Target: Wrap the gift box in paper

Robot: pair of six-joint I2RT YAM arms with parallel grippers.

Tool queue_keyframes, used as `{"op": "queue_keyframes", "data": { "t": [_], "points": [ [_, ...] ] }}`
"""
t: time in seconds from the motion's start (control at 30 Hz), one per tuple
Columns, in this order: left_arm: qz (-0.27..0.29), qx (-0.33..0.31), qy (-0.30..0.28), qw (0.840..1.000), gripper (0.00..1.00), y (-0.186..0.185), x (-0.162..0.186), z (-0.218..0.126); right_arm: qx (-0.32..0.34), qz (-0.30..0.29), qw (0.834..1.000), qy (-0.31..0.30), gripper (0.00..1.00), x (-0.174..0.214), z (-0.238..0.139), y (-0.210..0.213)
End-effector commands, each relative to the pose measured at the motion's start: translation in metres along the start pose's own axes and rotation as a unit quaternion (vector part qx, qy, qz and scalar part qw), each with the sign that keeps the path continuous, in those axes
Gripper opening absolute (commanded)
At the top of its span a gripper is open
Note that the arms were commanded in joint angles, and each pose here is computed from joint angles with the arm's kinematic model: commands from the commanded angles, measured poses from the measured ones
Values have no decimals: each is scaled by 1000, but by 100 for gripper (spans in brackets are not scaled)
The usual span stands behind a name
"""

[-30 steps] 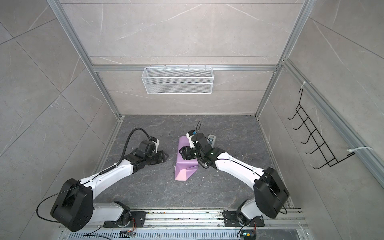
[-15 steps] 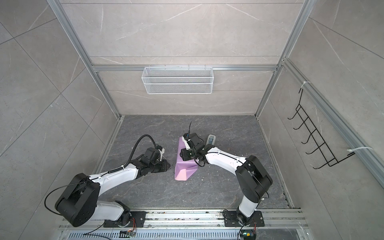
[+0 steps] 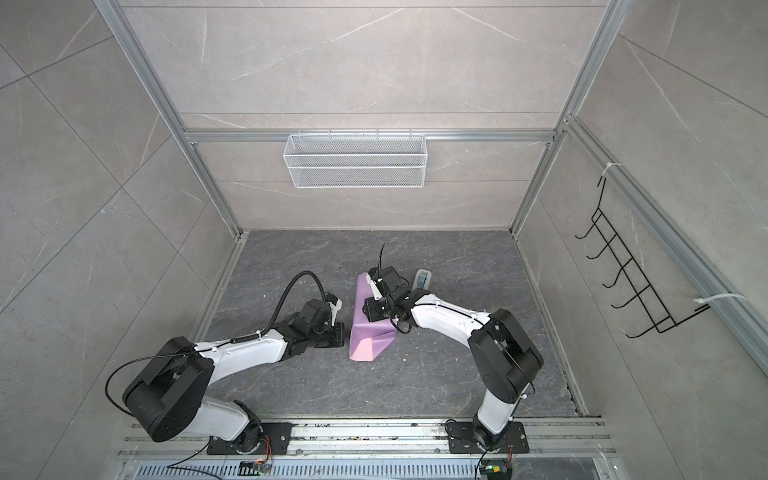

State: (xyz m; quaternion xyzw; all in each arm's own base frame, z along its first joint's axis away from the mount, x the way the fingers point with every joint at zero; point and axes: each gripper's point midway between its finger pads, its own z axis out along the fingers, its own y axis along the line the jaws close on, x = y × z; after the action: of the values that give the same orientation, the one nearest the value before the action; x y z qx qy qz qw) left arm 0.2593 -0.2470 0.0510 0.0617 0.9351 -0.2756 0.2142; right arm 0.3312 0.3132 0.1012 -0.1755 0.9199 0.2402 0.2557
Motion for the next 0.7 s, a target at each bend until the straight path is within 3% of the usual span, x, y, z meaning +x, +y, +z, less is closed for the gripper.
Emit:
{"op": "queue_keyframes", "data": {
  "t": [0.0, 0.67],
  "points": [
    [-2, 18, -12, 1000, 17, -11, -5, 0, 15, 0, 1000, 21, 38, 17, 6, -11],
    [-1, 36, -19, 999, 16, -34, -6, 10, 13, 10, 1000, 23, 35, 24, 7, -13]
  ]
}}
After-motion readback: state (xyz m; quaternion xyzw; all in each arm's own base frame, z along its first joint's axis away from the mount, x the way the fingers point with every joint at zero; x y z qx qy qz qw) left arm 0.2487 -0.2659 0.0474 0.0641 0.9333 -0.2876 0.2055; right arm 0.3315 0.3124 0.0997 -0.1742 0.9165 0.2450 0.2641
